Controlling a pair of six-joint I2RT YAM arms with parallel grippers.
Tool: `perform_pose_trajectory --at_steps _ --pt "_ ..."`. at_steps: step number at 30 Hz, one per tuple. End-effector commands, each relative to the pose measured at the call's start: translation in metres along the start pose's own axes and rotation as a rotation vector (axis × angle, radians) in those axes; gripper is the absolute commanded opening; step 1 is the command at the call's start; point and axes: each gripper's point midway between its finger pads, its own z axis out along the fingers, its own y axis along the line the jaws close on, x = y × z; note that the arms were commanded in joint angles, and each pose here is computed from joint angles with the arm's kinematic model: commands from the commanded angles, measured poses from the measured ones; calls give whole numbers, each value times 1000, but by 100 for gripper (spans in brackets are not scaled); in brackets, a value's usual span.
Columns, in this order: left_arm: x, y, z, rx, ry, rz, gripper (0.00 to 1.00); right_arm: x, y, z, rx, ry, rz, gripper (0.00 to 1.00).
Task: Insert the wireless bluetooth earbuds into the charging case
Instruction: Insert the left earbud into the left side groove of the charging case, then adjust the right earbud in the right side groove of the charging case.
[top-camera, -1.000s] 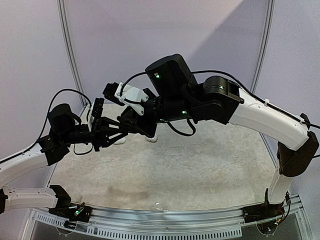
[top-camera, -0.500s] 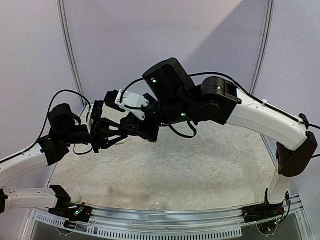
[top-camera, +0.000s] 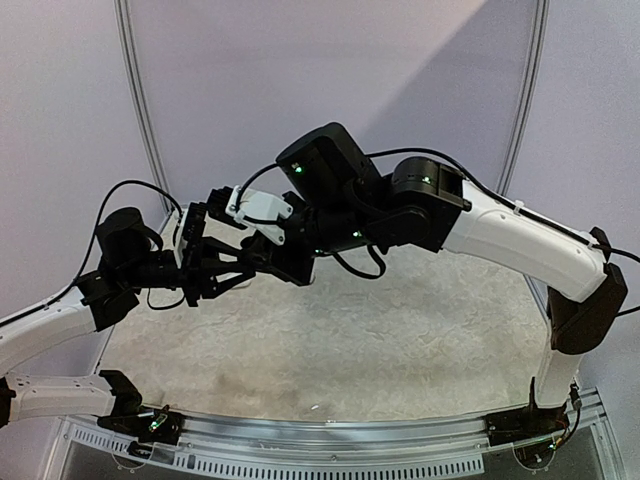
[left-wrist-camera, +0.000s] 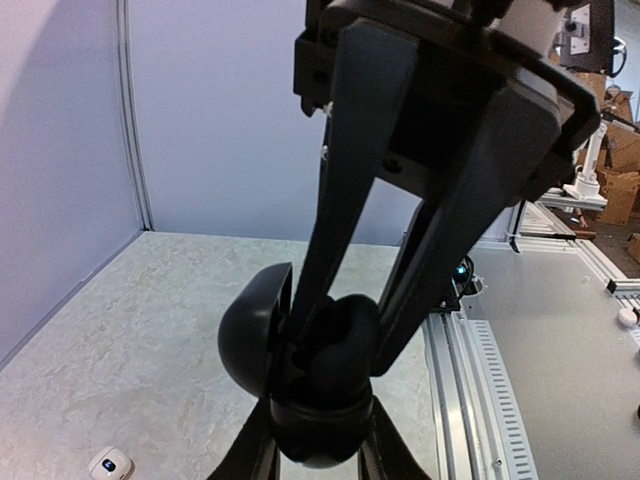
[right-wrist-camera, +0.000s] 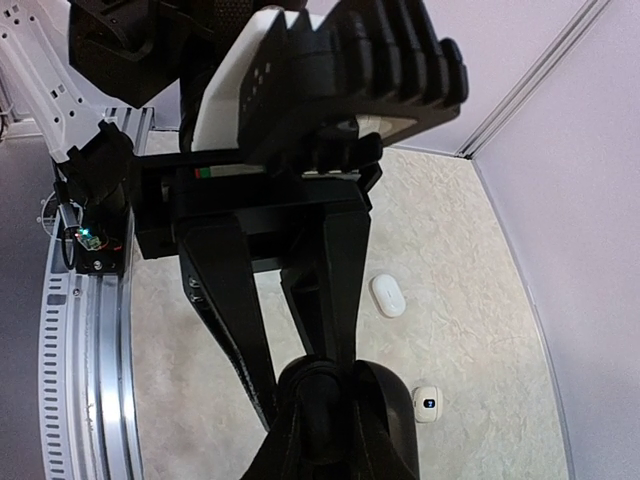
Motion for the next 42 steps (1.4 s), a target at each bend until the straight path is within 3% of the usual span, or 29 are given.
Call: perform_pose_trajectory --at_steps 1,20,42 --pt "-11 -8 2 36 -20 33 0 3 -6 5 22 17 2 17" --pt "-16 -9 2 36 -46 1 0 6 -4 11 7 37 -6 25" --pt "-16 -5 0 6 -57 -32 0 -42 -20 -32 37 -150 42 41"
